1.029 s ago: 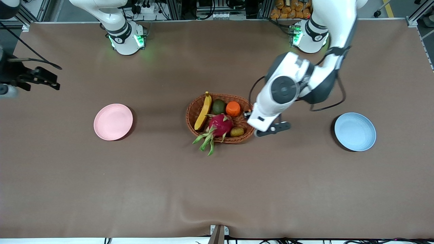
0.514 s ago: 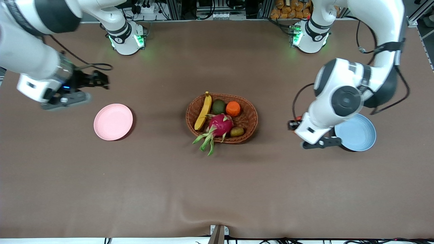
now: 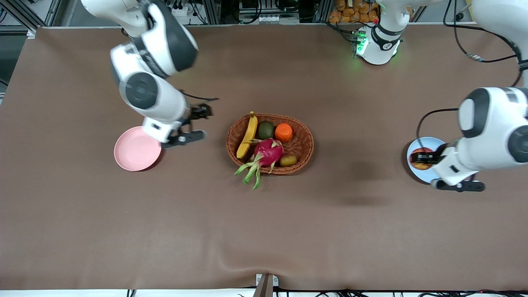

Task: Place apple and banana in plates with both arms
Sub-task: 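Carry the apple to the blue plate while the right gripper reaches the banana, then lower the apple onto the blue plate while the right gripper grasps the banana, then release the apple and raise the left gripper while the right carries the banana, then lower the yellow banana onto the pink plate with the right gripper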

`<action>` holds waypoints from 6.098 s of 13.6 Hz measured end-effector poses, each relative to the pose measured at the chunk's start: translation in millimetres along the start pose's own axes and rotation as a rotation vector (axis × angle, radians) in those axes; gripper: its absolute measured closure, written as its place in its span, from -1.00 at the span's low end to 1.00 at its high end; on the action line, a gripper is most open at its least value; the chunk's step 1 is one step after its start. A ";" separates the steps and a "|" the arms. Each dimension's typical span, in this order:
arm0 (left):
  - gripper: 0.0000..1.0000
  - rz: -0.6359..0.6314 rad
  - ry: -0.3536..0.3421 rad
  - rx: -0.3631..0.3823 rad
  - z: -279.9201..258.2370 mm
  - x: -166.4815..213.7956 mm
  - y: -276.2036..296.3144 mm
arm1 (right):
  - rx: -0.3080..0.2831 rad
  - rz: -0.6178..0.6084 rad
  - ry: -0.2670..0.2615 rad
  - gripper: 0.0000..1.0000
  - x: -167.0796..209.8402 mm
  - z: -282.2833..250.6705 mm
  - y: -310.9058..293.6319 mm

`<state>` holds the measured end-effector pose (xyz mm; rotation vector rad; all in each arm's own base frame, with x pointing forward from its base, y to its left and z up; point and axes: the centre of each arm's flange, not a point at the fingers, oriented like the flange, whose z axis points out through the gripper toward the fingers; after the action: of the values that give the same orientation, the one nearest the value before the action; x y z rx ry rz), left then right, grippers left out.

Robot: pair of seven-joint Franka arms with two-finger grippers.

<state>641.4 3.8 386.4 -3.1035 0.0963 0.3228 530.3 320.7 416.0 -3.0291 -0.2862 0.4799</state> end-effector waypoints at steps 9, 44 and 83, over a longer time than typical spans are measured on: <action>-0.40 0.041 -0.012 0.013 89.6 -34.0 -143.3 | -0.013 0.134 -0.014 -1.00 -0.6 121.0 -130.3; -1.00 0.217 0.046 0.025 17.3 11.5 -43.5 | -0.017 0.278 -0.171 0.67 26.1 18.4 -40.7; -1.00 -0.043 0.189 -0.004 -236.7 -159.6 9.3 | -0.041 0.124 -0.223 0.67 -34.7 150.8 317.3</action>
<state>533.4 -2.2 650.8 -3.1266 0.0322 0.0273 505.7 7.5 254.9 -3.0461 -0.1193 0.8343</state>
